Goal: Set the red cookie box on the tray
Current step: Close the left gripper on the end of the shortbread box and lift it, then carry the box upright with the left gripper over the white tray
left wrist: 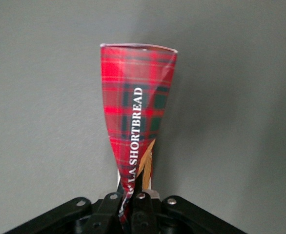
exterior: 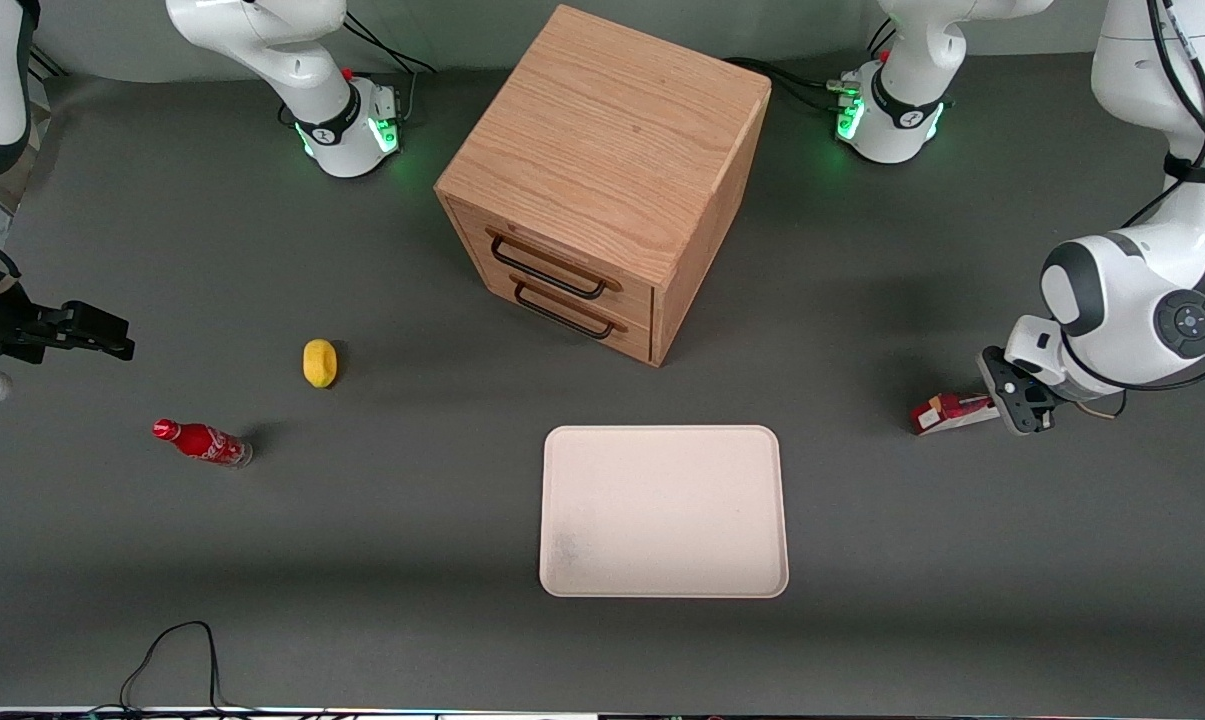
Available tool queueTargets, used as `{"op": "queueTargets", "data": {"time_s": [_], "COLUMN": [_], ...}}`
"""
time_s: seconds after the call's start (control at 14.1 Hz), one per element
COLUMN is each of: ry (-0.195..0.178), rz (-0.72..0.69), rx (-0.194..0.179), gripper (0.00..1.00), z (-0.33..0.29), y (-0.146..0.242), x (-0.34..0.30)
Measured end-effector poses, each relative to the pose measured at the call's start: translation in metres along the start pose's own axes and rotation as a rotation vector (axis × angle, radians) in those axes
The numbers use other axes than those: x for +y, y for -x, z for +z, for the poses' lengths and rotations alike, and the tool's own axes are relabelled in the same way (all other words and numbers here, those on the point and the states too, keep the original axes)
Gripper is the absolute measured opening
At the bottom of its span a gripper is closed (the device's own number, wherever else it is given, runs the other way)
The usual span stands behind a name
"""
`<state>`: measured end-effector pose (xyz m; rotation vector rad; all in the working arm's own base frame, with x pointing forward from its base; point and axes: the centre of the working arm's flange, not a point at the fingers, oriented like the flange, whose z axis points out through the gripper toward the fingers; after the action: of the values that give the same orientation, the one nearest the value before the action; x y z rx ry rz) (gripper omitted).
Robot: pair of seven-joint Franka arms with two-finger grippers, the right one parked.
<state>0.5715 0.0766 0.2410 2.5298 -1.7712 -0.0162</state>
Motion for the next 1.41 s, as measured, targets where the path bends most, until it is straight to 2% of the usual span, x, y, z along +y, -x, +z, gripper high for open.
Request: {"op": "queueTargets", "data": {"time_s": [0.28,0.42,0.57,0.71,0.99,1.13,1.2,1.41], "ry": [0.097,0.120,0.121,0.098,0.054,0.101,0.125,0.139], "rz": [-0.206,-0.330,-0.460,-0.589,-0.783,-0.877,-0.922,-1.089], "rx": [0.004,0.001,-0.001,0.007,0.070,0.111,0.118,0.107], "gripper": [0.04,0.04,0.04,0.04,0.04,0.04,0.04,0.04], "z": [-0.034,-0.065,-0.093,-0.114,-0.145,-0.147,-0.145,-0.130], "y": [-0.006,-0.020,-0.039,-0.068,-0.162,-0.211,-0.233,-0.290], "x": [-0.009,-0.015,-0.022,-0.025,-0.029,-0.027,-0.026,-0.024]}}
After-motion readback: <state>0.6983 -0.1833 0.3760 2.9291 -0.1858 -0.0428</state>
